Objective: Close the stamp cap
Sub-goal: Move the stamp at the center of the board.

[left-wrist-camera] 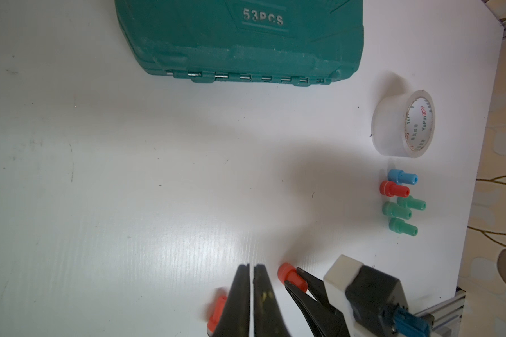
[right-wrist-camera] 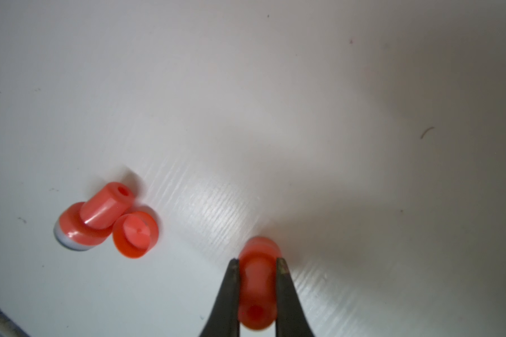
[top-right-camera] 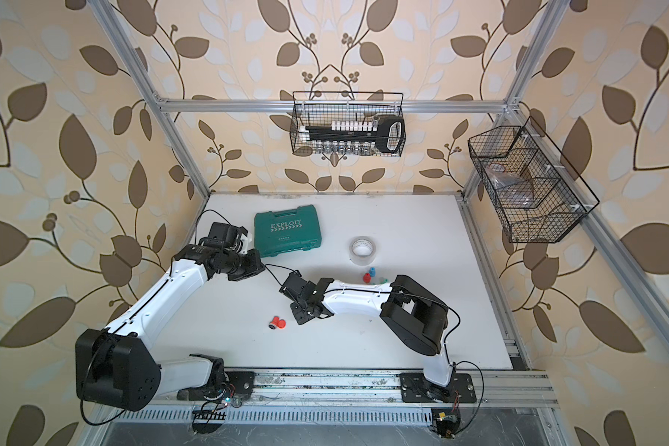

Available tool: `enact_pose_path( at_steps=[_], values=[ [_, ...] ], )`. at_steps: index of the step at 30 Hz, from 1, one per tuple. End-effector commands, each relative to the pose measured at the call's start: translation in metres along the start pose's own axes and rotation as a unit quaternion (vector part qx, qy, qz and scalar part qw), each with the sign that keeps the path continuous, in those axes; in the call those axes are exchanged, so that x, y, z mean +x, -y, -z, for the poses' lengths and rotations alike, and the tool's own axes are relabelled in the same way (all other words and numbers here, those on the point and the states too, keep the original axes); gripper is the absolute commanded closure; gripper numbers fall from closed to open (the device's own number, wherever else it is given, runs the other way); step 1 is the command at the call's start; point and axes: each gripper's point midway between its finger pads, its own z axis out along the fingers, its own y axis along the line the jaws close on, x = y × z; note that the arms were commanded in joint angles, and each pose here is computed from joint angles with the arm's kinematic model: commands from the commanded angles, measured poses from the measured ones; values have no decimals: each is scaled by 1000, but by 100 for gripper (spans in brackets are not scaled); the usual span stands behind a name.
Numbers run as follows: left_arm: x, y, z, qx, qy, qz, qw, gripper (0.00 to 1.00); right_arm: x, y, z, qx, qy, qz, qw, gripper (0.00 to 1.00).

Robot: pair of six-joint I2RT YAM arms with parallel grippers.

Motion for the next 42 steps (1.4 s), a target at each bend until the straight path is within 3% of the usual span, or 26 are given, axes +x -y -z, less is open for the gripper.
enact_pose_path(
  at_steps=[1, 10, 23, 31, 42],
  values=[
    [-2, -3, 2, -5, 3, -3, 1000, 91, 177, 109, -23, 203, -320, 57, 924, 100],
    [-2, -3, 3, -5, 4, -3, 1000, 91, 151, 108, -12, 178, -297, 43, 937, 100],
    [-2, -3, 4, -5, 6, -4, 1000, 91, 83, 196, 11, 141, -242, -63, 958, 100],
    [-3, -4, 3, -8, 5, -3, 1000, 91, 56, 202, 10, 117, -225, -64, 965, 100],
    [-3, -3, 2, -7, 4, -3, 1000, 91, 34, 201, 28, 118, -200, -64, 971, 80]
  ],
)
